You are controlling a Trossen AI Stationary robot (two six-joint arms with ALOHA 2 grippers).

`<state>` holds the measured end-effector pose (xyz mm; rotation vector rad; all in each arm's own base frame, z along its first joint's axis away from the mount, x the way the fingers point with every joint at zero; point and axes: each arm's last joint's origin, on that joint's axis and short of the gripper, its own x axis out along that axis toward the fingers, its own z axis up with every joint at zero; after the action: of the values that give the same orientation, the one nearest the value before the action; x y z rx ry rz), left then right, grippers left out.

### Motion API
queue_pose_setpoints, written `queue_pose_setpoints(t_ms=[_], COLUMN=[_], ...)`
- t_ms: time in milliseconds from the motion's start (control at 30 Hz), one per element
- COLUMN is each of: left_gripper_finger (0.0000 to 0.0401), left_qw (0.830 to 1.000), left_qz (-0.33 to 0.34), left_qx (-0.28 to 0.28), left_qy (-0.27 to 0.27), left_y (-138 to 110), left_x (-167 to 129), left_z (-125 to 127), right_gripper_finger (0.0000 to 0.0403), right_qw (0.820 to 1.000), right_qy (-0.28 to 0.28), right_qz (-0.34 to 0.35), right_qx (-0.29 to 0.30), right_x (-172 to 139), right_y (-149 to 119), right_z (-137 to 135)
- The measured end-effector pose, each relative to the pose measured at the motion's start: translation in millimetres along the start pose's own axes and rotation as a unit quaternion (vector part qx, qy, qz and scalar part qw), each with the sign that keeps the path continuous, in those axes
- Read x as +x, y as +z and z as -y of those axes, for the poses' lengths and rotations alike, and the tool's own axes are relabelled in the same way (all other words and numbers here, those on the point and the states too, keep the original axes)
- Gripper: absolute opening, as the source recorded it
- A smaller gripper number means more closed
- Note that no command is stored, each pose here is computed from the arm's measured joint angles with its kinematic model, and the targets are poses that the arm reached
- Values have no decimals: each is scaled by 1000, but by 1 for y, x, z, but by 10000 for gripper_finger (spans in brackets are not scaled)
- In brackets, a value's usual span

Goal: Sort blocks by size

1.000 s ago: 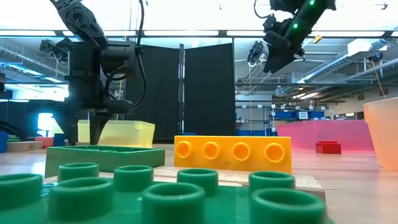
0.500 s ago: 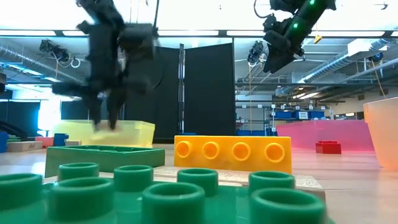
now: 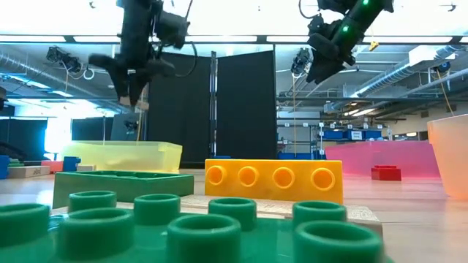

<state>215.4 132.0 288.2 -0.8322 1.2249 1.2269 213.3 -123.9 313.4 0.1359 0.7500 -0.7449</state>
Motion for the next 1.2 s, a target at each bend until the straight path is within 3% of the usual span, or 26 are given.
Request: queue_pose_setpoints(t_ms=[233,567,700,1000,1200], left_gripper_finger=[120,130,139,197,222], left_qw=[998,991,989,986,990], left_qz=[-10,-49,-52,-55,-47], left_qx=[24,121,132,157,136], left_qy=[-64,-33,-26,-26,-10], left_y=[49,64,67,69,68], left_x=[54,104,117,119,96], left_z=[-26,-22,-17,-16,-15], right_gripper_finger=[240,236,237,231,229], right_qw=[998,990,986,982,983], right_qy=[-2,-2,-4,-4,8], right_qz=[19,25,25,25,16], right_qx=[64,140,164,185,181], right_x=[1,1,1,1,1], right_y=[4,5,5,5,4], right_z=[2,4,6,6,5])
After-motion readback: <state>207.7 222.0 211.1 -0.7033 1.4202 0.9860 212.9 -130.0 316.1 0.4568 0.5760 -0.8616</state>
